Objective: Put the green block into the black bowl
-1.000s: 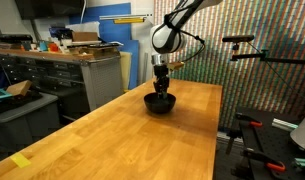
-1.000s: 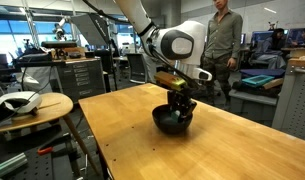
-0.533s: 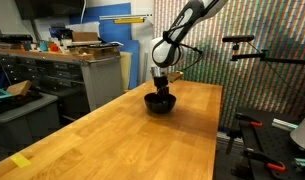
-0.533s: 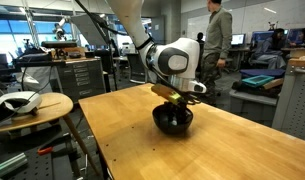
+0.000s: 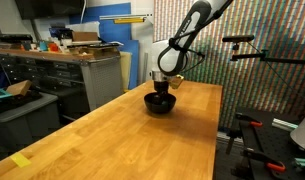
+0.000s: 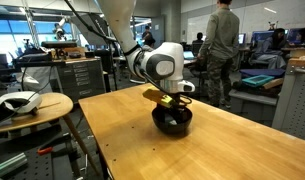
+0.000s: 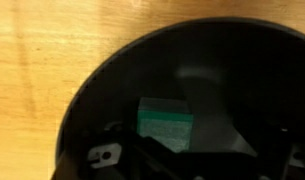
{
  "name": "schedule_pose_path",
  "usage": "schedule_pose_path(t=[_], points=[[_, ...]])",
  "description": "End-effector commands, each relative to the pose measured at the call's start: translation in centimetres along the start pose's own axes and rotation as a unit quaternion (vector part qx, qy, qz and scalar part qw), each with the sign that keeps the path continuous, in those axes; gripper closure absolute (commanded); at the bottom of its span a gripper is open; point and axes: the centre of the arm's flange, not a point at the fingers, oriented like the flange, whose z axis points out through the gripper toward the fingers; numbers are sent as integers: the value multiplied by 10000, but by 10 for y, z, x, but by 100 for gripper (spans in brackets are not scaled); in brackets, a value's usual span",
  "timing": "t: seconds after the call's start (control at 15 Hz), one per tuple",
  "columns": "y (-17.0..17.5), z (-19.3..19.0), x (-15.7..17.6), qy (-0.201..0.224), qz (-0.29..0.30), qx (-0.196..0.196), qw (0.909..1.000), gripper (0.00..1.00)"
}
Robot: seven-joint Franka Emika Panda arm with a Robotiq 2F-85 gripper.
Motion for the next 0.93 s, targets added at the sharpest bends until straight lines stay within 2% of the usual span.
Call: schedule_pose_path(t=[0.0,0.4,0.87], points=[[-10,-6,-29,313,-95,-208,9992,0],[-6,-28,-47,720,-61,-369,9967,0],[-8,-75,-48,1227,5,-404,9916,0]])
